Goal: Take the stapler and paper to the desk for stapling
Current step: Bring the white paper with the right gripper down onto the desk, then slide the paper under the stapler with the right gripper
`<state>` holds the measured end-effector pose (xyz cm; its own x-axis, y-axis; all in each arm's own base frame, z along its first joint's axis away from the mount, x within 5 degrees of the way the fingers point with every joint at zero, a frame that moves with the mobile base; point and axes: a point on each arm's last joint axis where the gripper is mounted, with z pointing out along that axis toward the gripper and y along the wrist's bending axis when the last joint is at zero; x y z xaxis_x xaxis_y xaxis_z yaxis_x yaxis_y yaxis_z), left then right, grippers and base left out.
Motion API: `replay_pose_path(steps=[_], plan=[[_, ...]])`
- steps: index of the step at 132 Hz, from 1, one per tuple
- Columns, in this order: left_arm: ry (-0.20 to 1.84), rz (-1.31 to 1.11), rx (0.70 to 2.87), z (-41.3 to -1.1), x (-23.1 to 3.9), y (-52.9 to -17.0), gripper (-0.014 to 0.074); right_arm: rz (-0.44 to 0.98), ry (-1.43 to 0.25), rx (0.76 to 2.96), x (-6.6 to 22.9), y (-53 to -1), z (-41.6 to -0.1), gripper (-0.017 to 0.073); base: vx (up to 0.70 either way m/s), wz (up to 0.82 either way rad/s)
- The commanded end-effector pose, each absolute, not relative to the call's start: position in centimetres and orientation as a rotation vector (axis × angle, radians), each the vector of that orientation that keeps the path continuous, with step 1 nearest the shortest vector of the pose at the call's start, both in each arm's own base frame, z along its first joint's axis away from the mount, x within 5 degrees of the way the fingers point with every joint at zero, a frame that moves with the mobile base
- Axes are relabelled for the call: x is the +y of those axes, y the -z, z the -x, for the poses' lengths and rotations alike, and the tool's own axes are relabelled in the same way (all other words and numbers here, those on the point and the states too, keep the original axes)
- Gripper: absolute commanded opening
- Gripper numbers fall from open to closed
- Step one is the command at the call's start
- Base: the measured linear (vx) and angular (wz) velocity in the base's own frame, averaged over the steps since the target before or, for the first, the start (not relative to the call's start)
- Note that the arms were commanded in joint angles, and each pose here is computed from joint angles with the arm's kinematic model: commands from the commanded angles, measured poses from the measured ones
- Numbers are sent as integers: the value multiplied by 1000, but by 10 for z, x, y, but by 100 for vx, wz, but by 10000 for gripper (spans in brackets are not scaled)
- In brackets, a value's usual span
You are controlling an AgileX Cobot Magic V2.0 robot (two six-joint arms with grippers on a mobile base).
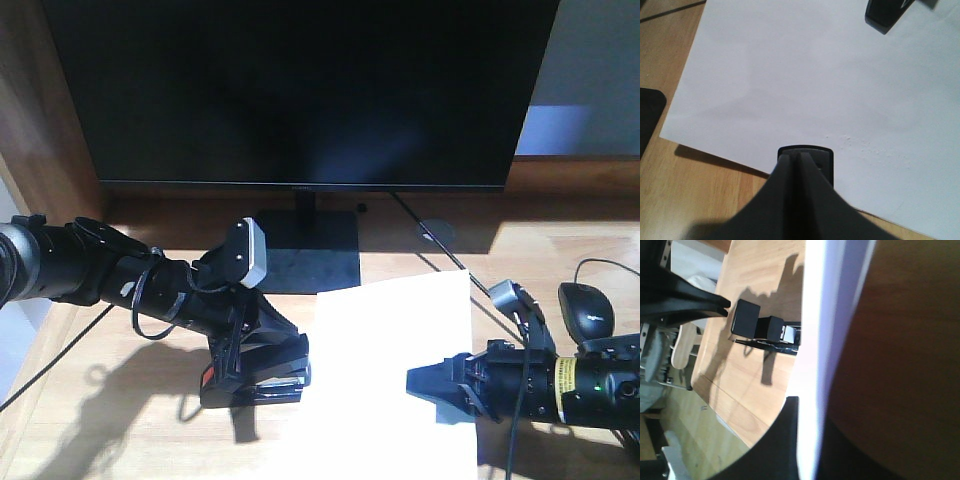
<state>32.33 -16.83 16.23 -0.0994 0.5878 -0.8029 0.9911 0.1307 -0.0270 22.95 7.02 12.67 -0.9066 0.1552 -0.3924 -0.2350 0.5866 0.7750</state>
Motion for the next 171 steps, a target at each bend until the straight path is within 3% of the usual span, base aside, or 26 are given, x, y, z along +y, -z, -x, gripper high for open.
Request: replay_pose_path(steps=[1,33,67,127,171], plan=[[824,-1472,1704,-324,-173,-187,-6,78,-1368,2267,75,-140,-236,-3,0,0],[824,-1472,1704,-324,-173,-187,-6,79,-1463,2233,81,-138,-245,-3,0,0],[824,-1472,1704,-324,-173,-187,-6,159,-1506,2291,113,-130,-264,-3,0,0],[824,-1472,1704,-324,-173,-187,-6,-13,-1482,2311,111,-112,-276,-3,0,0],[824,-1472,1704,-324,-173,-187,-6,-29,-1496,2288,112,-113,-277,-3,0,0]])
